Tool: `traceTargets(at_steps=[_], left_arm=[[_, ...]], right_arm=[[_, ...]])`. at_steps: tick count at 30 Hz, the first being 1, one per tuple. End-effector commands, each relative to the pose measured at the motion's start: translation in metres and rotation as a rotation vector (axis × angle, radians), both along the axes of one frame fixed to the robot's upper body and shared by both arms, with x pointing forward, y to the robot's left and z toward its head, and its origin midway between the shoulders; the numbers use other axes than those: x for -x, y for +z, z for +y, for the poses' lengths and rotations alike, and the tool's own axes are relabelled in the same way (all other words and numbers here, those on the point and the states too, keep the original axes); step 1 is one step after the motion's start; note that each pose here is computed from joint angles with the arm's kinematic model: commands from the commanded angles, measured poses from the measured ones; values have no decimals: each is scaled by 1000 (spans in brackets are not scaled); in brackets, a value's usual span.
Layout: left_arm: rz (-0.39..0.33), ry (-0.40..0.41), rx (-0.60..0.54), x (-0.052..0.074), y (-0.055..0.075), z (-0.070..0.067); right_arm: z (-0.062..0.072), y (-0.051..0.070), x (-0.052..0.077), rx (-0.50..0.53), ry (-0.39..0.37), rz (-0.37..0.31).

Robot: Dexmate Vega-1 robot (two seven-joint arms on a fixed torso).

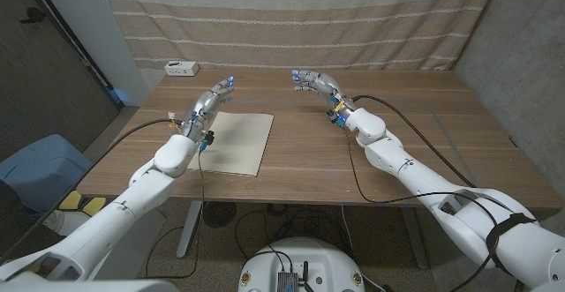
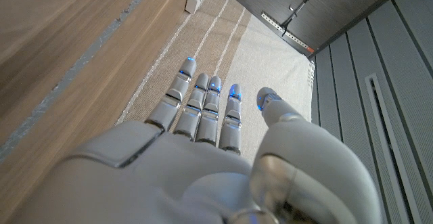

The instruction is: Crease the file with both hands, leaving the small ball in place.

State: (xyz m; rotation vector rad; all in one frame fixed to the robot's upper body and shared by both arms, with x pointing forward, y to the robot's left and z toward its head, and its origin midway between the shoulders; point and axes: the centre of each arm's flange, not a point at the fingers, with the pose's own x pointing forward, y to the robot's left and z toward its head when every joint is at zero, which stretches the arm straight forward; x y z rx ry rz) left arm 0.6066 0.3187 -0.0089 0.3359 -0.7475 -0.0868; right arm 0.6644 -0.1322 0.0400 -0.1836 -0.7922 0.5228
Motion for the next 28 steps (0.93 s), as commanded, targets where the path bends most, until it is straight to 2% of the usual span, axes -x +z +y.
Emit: traceTargets(at_steps=[1, 10, 16, 23, 28], left_arm=[[26, -88, 60, -12, 4, 8], [55, -136, 102, -24, 3, 12], [69, -169, 110, -33, 1, 17], [80, -170, 121, -43, 3, 24], [77, -177, 148, -49, 2, 26]], right_arm=[[-22, -13, -6, -245, 62, 51], [-35, -15, -14, -318, 65, 69], [-41, -17, -14, -356, 14, 64], [-28, -24, -5, -382, 0, 52], [-16, -20, 7, -360, 11, 17]])
